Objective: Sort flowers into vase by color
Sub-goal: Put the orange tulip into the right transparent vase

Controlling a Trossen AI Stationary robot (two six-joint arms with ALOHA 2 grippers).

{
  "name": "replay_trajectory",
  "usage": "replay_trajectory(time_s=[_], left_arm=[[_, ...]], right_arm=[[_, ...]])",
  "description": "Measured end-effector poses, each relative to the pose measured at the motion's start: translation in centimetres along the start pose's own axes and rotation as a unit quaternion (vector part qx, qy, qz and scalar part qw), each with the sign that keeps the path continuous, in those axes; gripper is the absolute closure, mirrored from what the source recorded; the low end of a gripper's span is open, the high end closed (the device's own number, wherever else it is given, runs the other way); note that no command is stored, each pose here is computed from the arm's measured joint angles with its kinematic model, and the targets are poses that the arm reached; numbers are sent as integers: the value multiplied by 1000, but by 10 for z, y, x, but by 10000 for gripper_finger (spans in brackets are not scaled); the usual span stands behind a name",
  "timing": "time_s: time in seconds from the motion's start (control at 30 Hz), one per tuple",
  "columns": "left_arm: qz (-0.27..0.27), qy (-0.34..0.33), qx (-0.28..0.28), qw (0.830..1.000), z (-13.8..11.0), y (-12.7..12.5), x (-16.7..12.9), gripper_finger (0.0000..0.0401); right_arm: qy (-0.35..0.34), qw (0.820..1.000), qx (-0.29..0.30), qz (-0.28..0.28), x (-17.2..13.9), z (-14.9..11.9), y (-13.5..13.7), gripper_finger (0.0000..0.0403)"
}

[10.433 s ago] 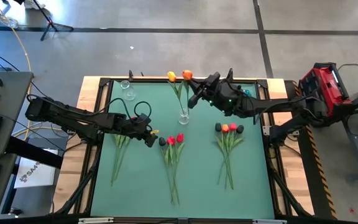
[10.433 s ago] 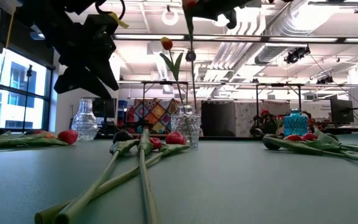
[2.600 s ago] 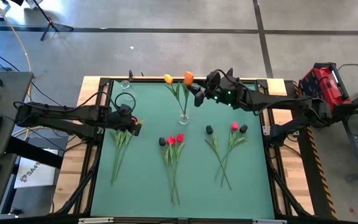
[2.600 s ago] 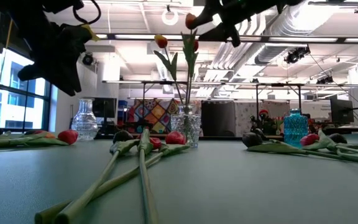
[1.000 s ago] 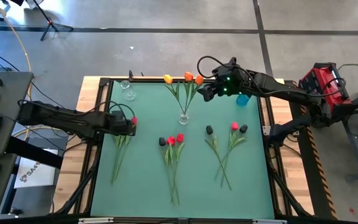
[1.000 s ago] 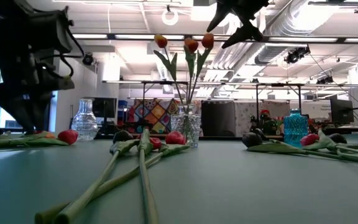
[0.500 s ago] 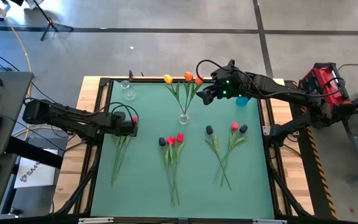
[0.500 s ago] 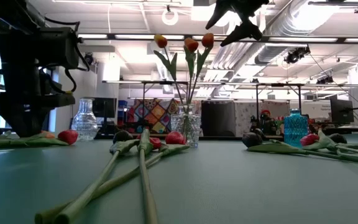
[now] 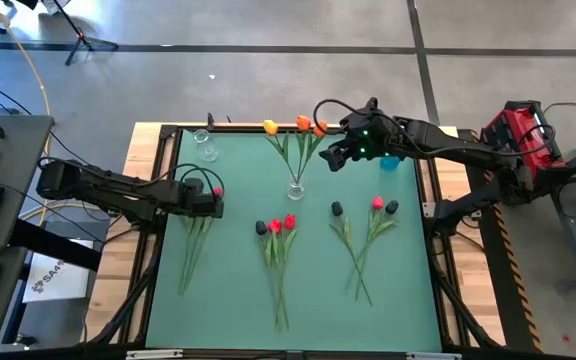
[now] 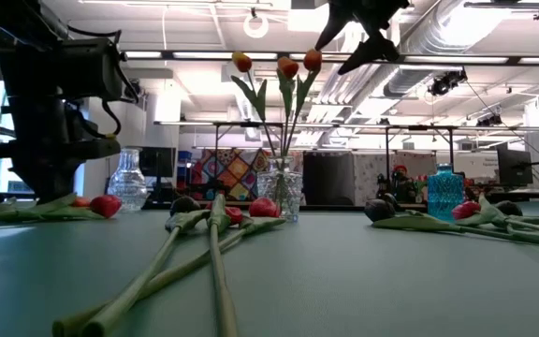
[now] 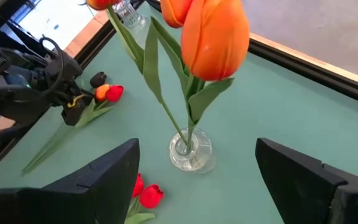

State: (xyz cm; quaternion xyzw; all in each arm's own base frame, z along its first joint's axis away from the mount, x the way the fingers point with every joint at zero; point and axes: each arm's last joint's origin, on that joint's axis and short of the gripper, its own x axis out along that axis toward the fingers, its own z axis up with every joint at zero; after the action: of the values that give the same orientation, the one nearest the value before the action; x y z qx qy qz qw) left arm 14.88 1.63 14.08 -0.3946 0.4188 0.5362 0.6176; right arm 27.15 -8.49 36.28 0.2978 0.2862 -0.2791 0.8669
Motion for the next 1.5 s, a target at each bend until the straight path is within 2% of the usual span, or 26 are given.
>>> replay_trajectory(time_s=[0.27,0.4,0.63,0.77,0.9,1.0,1.07,1.17,1.23,1.3,1.37,1.5], left_arm=[[-5,3,-5,1000,1,-1,0,400],[-25,4,-12,1000,2,-4,-2,400],[-79,1,29,996,6,-17,-22,400],[-122,-27,65,990,11,-27,-39,400],[-200,-74,93,972,20,-42,-59,400],[-277,-116,94,949,27,-55,-74,400],[-337,-154,98,924,33,-63,-86,400],[-417,-230,112,872,41,-76,-105,401],[-458,-288,123,832,47,-83,-118,401],[-483,-345,134,793,52,-88,-129,401],[-491,-393,148,763,57,-91,-135,401],[-483,-471,177,717,62,-97,-142,401]], right_arm=[[7,1000,-14,0,0,-1,0,93],[-1,1000,-20,12,-2,-2,4,93],[-21,989,-12,147,-37,2,17,93],[-50,984,-2,169,-62,1,17,93],[-69,979,7,191,-85,-1,15,93],[-76,975,13,207,-98,-4,14,93],[-81,973,12,214,-106,-6,14,93],[-91,973,13,211,-115,-8,11,93],[-101,974,16,202,-119,-8,9,93],[-103,976,17,192,-121,-10,6,93],[-102,977,18,187,-121,-10,6,93],[-89,980,16,178,-120,-13,4,93]])
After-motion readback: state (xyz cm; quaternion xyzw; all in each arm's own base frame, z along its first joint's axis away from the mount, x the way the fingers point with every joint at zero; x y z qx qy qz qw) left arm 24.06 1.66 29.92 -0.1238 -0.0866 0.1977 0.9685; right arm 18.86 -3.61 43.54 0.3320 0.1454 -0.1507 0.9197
